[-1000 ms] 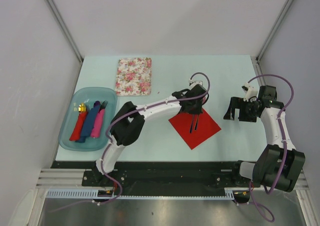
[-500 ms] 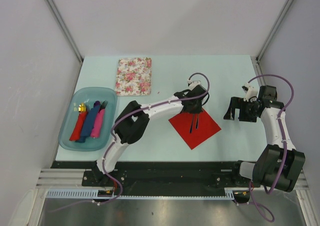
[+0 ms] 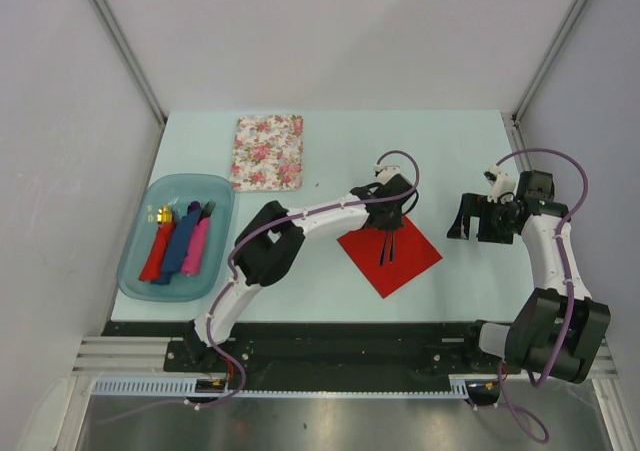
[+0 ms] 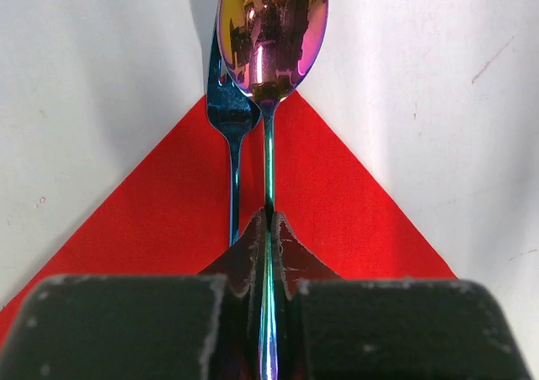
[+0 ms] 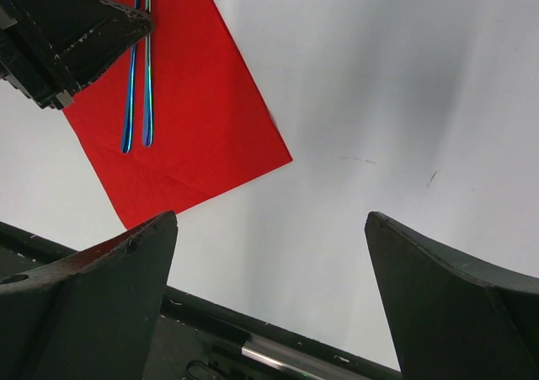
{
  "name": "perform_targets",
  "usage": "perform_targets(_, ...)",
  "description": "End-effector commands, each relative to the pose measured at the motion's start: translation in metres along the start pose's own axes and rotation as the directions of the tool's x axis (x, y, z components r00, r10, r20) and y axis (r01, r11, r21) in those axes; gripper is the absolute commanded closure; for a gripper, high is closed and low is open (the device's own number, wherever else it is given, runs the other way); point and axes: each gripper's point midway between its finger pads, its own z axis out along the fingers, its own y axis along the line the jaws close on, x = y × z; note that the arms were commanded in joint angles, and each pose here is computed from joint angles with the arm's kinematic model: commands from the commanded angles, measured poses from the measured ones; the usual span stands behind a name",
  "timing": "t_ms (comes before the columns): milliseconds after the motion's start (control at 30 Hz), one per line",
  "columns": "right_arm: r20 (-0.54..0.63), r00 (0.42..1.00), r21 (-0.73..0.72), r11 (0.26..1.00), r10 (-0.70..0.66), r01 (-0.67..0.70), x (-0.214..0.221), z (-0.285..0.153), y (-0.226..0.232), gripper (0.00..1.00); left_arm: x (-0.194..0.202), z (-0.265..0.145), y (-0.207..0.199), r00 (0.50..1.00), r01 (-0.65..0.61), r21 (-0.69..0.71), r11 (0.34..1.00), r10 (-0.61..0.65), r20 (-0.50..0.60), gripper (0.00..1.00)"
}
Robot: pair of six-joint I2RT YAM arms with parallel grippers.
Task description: Place the utensils on the paper napkin and roll it up
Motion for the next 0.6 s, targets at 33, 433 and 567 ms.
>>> perform_targets(33, 0.039, 0.999, -0.005, 1.000, -0.021, 0.021, -0.014, -0.007, 0.003, 0.00, -0.019, -0.005, -0.011, 0.998, 0.020, 0.026, 0.999, -0.022, 0.051, 0.95)
perform_targets(433, 0.042, 0.999, -0.008, 1.000, -0.024, 0.024, -0.014, -0.008, 0.003, 0.00, -0.020, -0.014, -0.010, 0.999, 0.018, 0.034, 0.999, -0.020, 0.048, 0.78)
perform_targets(567, 0.043, 0.999, -0.009, 1.000, -0.022, 0.023, -0.014, -0.008, 0.003, 0.00, -0.028, -0.025, -0.013, 0.998, 0.012, 0.045, 0.999, -0.015, 0.067, 0.73)
